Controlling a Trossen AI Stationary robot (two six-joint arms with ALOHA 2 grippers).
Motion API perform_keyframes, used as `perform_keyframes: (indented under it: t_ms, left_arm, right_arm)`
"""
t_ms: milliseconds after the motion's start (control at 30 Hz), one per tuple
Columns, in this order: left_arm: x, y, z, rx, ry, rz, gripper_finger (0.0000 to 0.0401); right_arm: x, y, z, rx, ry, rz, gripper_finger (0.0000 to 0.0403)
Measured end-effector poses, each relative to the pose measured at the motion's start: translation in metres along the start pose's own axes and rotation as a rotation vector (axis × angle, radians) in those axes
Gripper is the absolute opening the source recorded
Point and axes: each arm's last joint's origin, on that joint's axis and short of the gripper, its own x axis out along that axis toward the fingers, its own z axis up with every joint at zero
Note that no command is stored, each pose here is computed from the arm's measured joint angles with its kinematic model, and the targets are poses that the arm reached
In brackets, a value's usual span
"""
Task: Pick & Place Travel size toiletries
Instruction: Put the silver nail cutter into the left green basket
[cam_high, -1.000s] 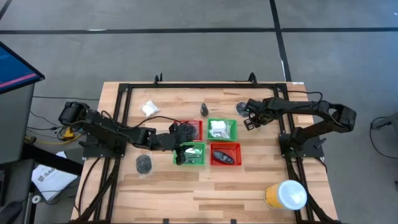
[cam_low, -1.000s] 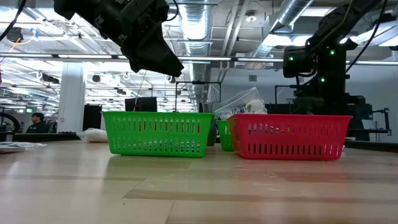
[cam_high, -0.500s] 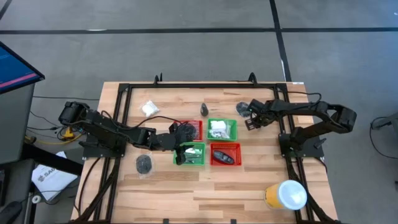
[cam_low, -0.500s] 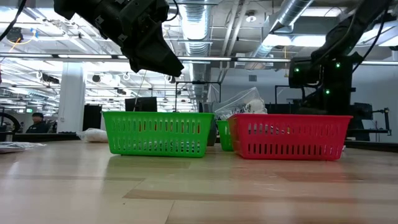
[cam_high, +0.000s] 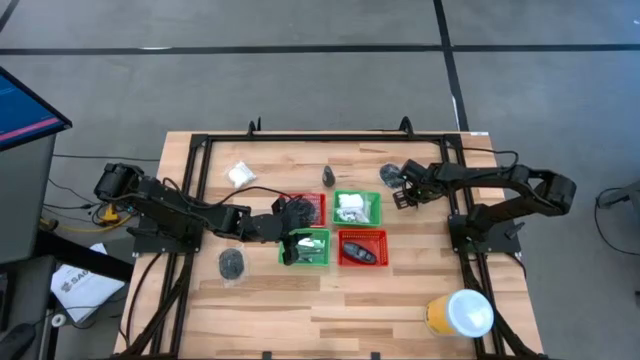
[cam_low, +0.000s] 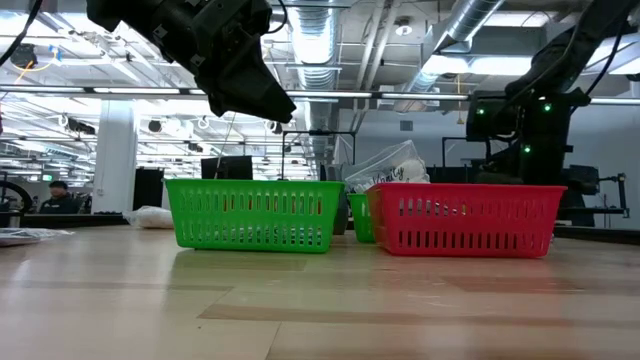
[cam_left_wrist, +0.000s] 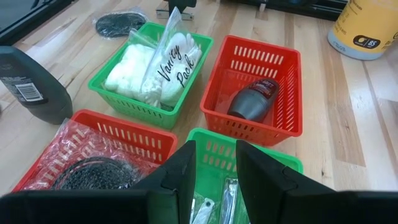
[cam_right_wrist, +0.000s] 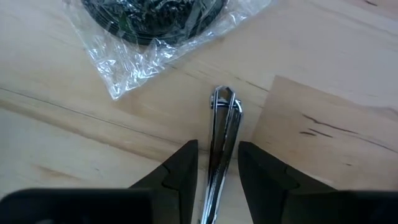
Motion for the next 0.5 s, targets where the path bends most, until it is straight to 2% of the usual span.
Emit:
perform_keyframes:
  t_ms: [167,367,500]
  left_arm:
    - [0.0000,-0.0001,0.0002,-0.001,-0.002,-0.001,0.0104]
    - [0.0000,-0.0001,0.0003,-0.001,-0.003,-0.001,0.0104]
    - [0.0000,-0.0001,0.0003,-0.001,-0.003,-0.001,0.0104]
  right_arm:
    - [0.0006,-0.0007,-0.0007,0.007,0.001,-0.005,0.0087]
    - [0.0006,-0.0001,-0.0011,-0.003,-0.006,-0.013,0.0016]
    - [0.0002,0.0022,-0.0031,-0.024,-0.009,-0.017,0.0027]
